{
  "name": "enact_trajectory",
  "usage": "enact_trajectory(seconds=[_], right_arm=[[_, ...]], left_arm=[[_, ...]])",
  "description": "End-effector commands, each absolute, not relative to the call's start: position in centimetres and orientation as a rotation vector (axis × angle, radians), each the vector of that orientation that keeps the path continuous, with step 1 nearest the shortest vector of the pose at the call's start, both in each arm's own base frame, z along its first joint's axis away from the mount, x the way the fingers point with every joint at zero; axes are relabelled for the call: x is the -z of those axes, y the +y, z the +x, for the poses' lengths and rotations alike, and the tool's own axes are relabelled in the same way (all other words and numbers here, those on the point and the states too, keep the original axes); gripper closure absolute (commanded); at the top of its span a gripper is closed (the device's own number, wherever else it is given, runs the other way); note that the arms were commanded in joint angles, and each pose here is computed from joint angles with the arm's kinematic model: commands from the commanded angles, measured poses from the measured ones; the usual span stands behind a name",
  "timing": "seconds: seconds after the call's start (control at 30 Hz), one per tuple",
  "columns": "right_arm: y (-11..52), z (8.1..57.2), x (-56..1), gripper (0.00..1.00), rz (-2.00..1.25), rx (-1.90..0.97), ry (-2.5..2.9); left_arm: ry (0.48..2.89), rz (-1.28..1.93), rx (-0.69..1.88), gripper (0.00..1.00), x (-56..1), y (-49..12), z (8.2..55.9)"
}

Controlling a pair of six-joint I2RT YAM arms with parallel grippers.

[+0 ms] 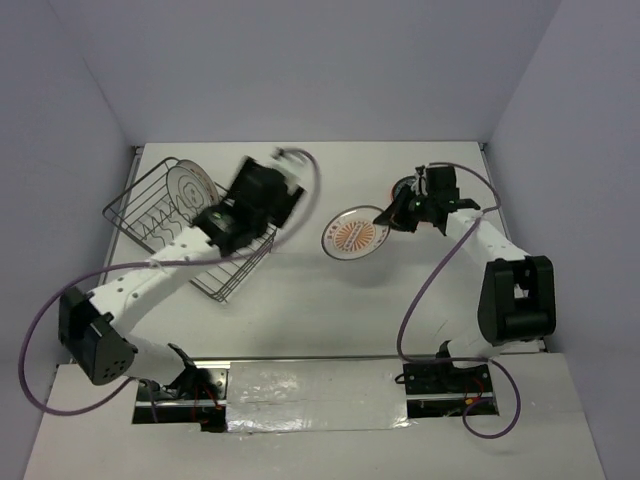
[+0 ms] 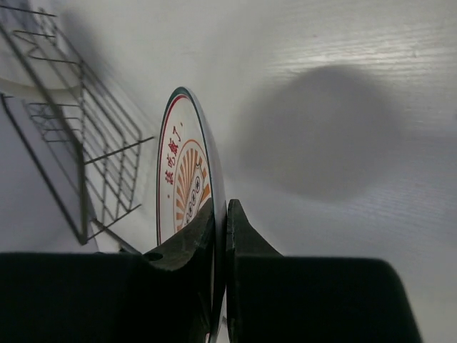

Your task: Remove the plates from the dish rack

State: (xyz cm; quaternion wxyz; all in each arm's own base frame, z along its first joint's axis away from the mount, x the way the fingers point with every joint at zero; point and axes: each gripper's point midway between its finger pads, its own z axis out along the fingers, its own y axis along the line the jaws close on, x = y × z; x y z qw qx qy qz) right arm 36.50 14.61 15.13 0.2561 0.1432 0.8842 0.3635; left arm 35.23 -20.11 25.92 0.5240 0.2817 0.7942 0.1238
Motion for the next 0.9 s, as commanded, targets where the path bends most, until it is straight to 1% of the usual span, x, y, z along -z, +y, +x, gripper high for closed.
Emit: enact_trajectory(seconds=[0.0,0.03,0.07,0.1,0.13,0.17,0.2,0.23,0.27,0.33,0.37,0.4,0.43,0.5,0.53,0.57,0.67,0.7,0.73,0.8,0.83,0.87], right_arm=[[15.6,39.5,-14.3,1.0,0.267,-0.938,2.275],[15.9,39.6,-12.9,0.99,0.273,-0.919,2.306],[15.8,39.9,-12.2,0.99,0.283,-0.903,2.299],[15.9,40.0,-11.7,0.99,0.287,-0.904,2.297],[16.0,40.0,-11.3,0.99,0.292,-0.905,2.3],[16.0,39.9,-10.3,0.96,0.303,-0.897,2.316],[16.0,39.8,-10.0,0.91,0.304,-0.885,2.322],[16.0,39.5,-9.4,0.68,0.31,-0.865,2.341],[16.3,39.1,-9.2,0.53,0.295,-0.849,2.349],[15.4,38.4,-7.8,0.34,0.339,-0.73,2.388],[15.4,38.1,-8.2,0.32,0.333,-0.697,2.384],[14.1,38.1,-8.0,0.31,0.382,-0.58,2.384],[12.9,36.9,-7.8,0.26,0.434,-0.475,2.438],[10.8,35.3,-9.3,0.22,0.546,-0.254,2.441],[7.5,33.8,-10.2,0.14,0.63,0.008,2.437],[6.8,33.3,-11.2,0.11,0.68,0.064,2.409],[6.2,32.1,-15.4,0.1,0.631,0.101,2.331],[6.2,32.0,-16.5,0.1,0.609,0.094,2.312],[6.5,31.8,-18.4,0.1,0.568,0.054,2.285],[6.7,31.6,-19.6,0.1,0.536,0.014,2.268],[7.1,31.5,-20.7,0.1,0.495,-0.02,2.246],[7.7,31.4,-21.0,0.07,0.466,-0.069,2.251]], left_arm=[[1.985,-0.051,-0.077,0.0,-31.4,-11.0,36.8],[1.983,-0.115,-0.043,0.0,-32.8,-10.0,37.3],[2.021,-0.146,0.001,0.01,-32.5,-9.5,37.6],[2.077,-0.228,-0.021,0.01,-31.3,-7.2,38.1],[2.077,-0.253,-0.014,0.01,-31.8,-6.7,38.4],[2.101,-0.316,-0.01,0.01,-31.1,-5.5,38.9],[2.12,-0.351,-0.004,0.01,-30.6,-4.8,39.1],[2.156,-0.387,0.001,0.0,-29.9,-4.2,38.9],[2.178,-0.432,0.012,0.0,-29.2,-3.6,39.1],[2.228,-0.546,0.04,0.0,-26.9,-1.9,39.6],[2.233,-0.618,0.047,0.01,-26.0,-1.1,39.8],[2.239,-0.642,0.068,0.0,-25.5,-1.0,40.0],[2.241,-0.669,0.073,0.01,-24.9,-0.7,40.1],[2.224,-0.754,0.054,0.01,-24.2,0.2,40.3],[2.215,-0.783,0.051,0.01,-24.0,0.4,40.4],[2.175,-0.827,0.066,0.02,-24.2,0.9,40.9],[2.131,-0.882,0.052,0.08,-24.1,1.6,41.4],[2.127,-0.893,0.04,0.09,-23.9,1.8,41.4],[2.122,-0.903,0.021,0.11,-23.8,2.1,41.5],[2.121,-0.903,0.014,0.13,-23.4,2.3,42.0],[2.121,-0.887,0.036,0.16,-23.3,2.0,42.4],[2.122,-0.874,0.043,0.23,-23.0,1.9,42.9]])
